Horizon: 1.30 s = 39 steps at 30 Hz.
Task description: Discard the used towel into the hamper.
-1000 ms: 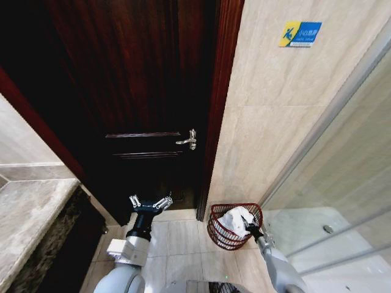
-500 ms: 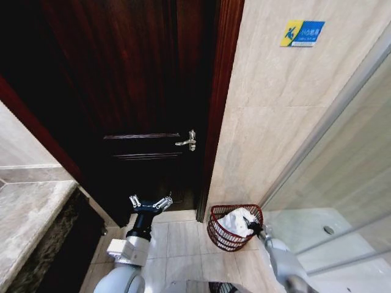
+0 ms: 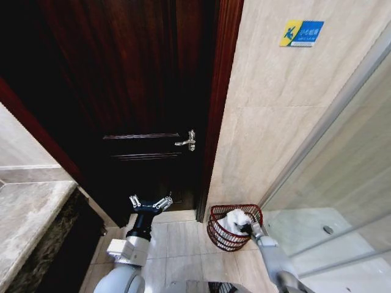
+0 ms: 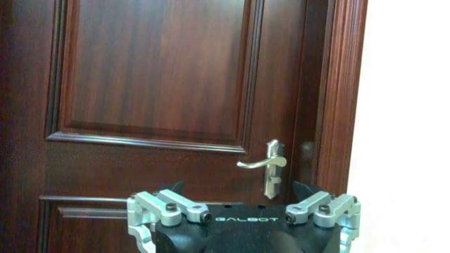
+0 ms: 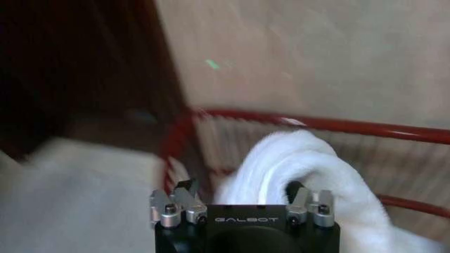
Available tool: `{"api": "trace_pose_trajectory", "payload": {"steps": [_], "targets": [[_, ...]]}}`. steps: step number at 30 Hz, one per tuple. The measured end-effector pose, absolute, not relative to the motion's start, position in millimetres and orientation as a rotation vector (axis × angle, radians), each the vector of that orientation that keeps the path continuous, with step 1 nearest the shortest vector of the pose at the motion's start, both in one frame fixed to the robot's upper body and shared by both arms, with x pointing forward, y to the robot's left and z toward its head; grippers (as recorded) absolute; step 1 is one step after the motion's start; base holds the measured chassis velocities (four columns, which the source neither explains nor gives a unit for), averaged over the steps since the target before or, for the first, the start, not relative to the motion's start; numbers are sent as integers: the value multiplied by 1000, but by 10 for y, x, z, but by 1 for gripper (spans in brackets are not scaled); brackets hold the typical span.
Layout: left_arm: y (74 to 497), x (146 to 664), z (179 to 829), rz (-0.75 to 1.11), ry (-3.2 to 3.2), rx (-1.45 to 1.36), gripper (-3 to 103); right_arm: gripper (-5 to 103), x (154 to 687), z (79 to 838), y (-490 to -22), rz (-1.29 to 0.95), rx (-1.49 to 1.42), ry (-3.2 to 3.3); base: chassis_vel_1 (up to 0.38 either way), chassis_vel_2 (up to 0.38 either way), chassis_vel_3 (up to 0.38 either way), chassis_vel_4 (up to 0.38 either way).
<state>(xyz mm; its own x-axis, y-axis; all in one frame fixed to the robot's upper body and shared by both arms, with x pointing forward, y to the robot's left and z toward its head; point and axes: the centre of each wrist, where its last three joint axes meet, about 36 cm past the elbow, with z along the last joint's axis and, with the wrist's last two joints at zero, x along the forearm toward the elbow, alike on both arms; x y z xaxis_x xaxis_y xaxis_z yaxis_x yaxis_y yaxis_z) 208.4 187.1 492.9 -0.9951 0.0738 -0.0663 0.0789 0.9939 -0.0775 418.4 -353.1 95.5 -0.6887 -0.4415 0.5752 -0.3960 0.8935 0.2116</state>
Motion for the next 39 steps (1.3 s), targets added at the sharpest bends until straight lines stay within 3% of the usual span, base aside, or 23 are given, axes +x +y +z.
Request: {"api": "trace_pose_trajectory", "payload": {"steps": [1,3,4,8,13,28,39], "targets": [[1871,2084,4929,-123,3073,118,100,85,4202,957,-3470,-123,605,-2410,0,0,0,0],[1871,2084,4929,-123,3074,118,100,85,4204,955,-3455,-115,593,-2407,0,0,0,0],[1871,2084,4929,-123,3073,118,100,96,4191,944,-3464,-20,533,-2388,0,0,0,0],[1871,2084,4929,-123,3073,118,100,100,4115,949,-3671,183,375,-2351,0,0,0,0],[1871,2084,4929,-123,3073,118,100,100,4049,984,-3855,249,309,-2359,0,0,0,0],[1871,2084,4929,-123,3073,118,100,100,3557,1548,-3798,92,210,-2772,0,0,0,0],[1871,2084,4929,-123,3074,118,100,100,2775,3109,-3242,-148,28,-3099,0,0,0,0]]}}
